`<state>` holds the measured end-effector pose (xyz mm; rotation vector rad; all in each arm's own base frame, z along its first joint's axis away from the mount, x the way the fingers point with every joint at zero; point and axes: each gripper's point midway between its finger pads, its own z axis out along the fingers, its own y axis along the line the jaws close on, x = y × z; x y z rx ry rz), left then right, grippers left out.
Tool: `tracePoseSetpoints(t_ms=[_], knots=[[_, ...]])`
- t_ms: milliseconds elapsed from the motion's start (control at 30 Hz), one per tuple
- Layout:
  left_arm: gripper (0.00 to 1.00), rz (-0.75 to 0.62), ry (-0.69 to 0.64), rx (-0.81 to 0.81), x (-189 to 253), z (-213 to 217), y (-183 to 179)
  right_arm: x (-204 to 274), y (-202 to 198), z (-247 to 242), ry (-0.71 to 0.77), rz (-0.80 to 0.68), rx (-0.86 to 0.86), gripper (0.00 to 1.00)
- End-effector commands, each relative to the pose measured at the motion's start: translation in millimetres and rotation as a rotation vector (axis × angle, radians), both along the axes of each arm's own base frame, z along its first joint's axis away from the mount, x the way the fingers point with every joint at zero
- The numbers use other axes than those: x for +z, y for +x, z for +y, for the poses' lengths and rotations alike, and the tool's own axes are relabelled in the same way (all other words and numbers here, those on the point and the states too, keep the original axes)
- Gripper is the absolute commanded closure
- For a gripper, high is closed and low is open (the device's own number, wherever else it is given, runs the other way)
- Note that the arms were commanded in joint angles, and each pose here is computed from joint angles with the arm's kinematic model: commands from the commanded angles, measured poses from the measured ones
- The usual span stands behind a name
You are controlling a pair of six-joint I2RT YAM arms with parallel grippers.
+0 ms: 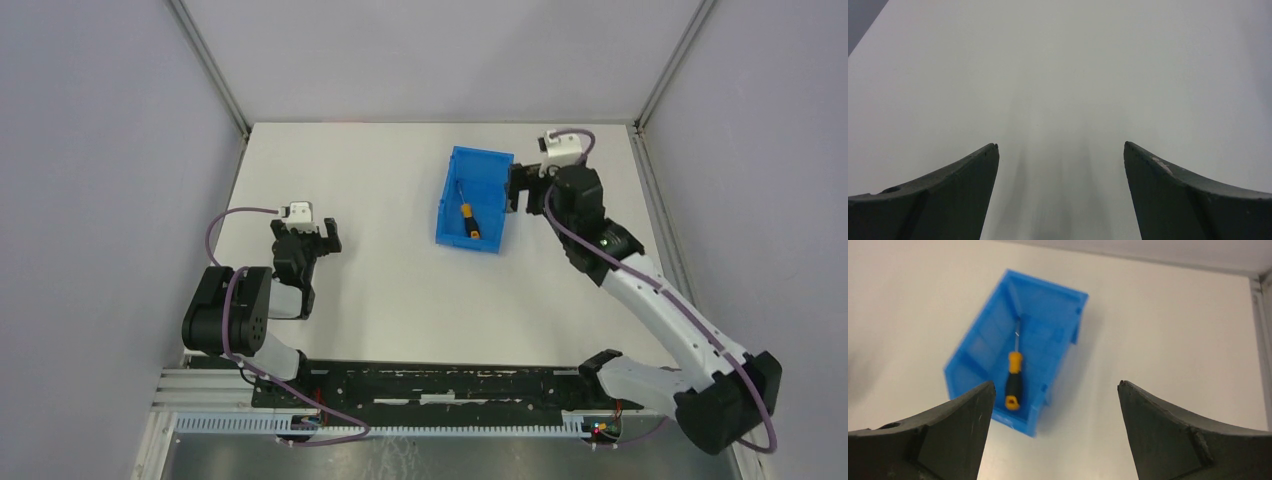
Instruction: Put the screwdriver in the bin
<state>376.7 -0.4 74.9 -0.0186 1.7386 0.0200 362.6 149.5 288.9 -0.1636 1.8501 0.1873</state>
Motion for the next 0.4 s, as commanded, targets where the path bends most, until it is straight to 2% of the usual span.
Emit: tracePoseSetpoints(t_ms=[0, 167, 367], knots=[[0.0, -0.044, -0.022, 0.001, 13, 0, 3, -66, -27, -53, -0.14, 0.015, -0.152, 0.02], [0.0, -0.043, -0.022, 0.002, 12, 0, 3, -117, -61, -92, -0.196, -0.001, -0.252, 0.02], [0.0, -0.045, -0.023, 0.002, 13, 0, 3, -137, -74, -111, -0.21, -0.034, -0.316, 0.02]])
